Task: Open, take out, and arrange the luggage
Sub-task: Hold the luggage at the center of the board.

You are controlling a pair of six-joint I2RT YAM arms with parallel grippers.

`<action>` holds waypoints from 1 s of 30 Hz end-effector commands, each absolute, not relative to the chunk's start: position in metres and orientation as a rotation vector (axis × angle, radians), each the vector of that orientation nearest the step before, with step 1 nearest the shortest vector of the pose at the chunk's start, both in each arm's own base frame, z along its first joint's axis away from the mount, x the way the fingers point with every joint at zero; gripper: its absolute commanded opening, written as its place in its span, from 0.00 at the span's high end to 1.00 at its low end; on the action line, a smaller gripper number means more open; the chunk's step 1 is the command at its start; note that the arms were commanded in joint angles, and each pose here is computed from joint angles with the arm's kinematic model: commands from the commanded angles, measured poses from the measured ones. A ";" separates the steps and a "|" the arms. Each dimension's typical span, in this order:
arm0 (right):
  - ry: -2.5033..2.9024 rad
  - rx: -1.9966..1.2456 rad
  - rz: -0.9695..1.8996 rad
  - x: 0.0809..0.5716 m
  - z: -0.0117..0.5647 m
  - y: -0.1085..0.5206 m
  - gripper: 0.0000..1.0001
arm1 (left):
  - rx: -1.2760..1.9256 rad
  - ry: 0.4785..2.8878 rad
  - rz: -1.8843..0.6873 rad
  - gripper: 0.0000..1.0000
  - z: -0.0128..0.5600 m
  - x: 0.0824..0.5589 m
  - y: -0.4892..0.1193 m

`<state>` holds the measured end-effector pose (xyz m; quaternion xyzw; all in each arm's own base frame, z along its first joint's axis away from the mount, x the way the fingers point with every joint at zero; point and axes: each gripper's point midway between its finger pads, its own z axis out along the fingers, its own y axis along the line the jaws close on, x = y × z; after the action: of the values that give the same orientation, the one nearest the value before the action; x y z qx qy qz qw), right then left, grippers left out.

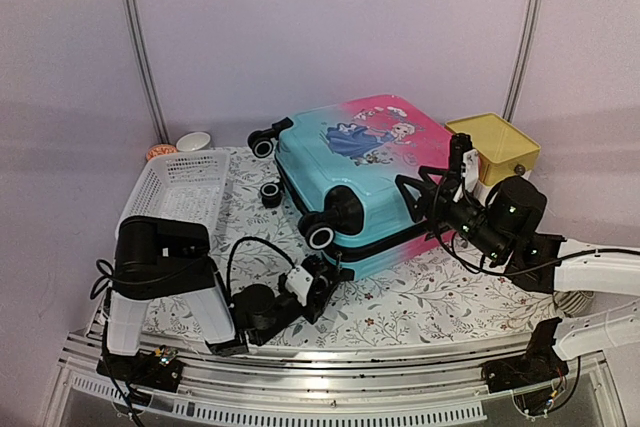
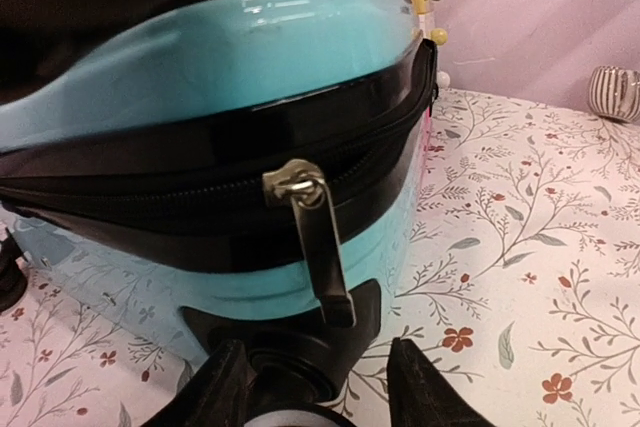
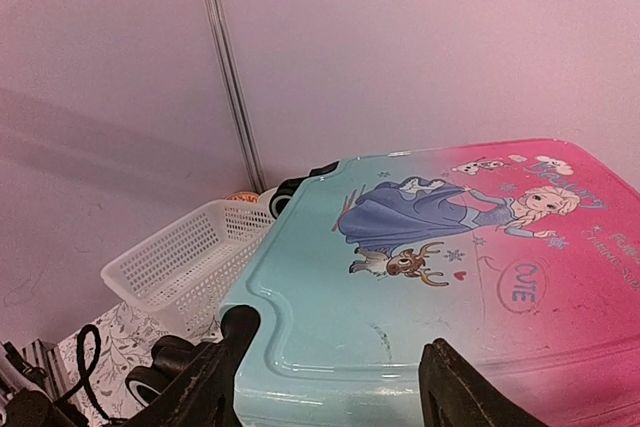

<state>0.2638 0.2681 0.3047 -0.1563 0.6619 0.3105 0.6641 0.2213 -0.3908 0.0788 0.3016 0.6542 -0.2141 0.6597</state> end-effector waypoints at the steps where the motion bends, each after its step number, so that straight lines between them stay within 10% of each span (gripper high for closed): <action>1: 1.482 -0.321 0.710 0.265 0.308 0.262 0.35 | 0.593 1.343 -0.446 0.53 0.116 0.217 -0.389; 30: 1.964 -0.223 0.770 0.268 0.230 0.213 0.34 | 0.573 1.341 -0.393 0.59 0.124 0.207 -0.393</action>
<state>0.2840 0.2200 0.2420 -0.1077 0.7862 0.2785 0.5410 0.2067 -0.3900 0.0807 0.3352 0.6344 -0.1294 0.6844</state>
